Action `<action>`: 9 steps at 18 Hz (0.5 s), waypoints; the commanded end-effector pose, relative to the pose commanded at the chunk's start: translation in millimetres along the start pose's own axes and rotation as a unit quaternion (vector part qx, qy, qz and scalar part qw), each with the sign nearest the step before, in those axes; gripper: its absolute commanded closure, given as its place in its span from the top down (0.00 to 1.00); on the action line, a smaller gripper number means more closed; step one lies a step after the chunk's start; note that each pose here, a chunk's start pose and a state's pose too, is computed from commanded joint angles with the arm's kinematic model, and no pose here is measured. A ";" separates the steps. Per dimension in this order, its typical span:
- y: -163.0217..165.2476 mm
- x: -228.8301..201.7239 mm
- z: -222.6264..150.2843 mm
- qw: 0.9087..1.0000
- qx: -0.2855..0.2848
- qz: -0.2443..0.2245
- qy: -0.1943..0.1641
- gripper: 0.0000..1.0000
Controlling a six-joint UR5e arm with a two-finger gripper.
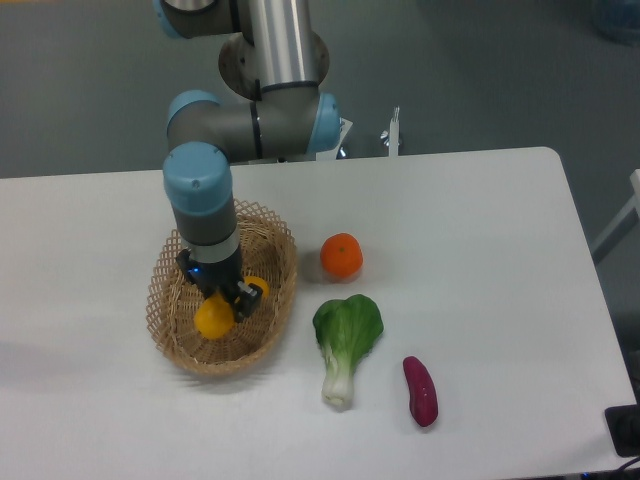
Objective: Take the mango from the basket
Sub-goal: 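Lift the held mango out of the basket and carry it aside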
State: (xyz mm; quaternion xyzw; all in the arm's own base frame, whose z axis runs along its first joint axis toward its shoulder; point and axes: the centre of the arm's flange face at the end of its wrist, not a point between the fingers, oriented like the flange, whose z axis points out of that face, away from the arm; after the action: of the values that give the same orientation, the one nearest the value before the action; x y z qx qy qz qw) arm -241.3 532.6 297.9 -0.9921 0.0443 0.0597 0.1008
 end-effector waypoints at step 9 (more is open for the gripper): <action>38.4 -122.1 -62.5 0.999 0.002 -0.027 -0.035 0.46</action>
State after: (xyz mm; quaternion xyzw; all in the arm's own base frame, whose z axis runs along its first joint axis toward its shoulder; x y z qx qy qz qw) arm -359.0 491.5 366.8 -0.9900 0.0144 0.0921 0.1054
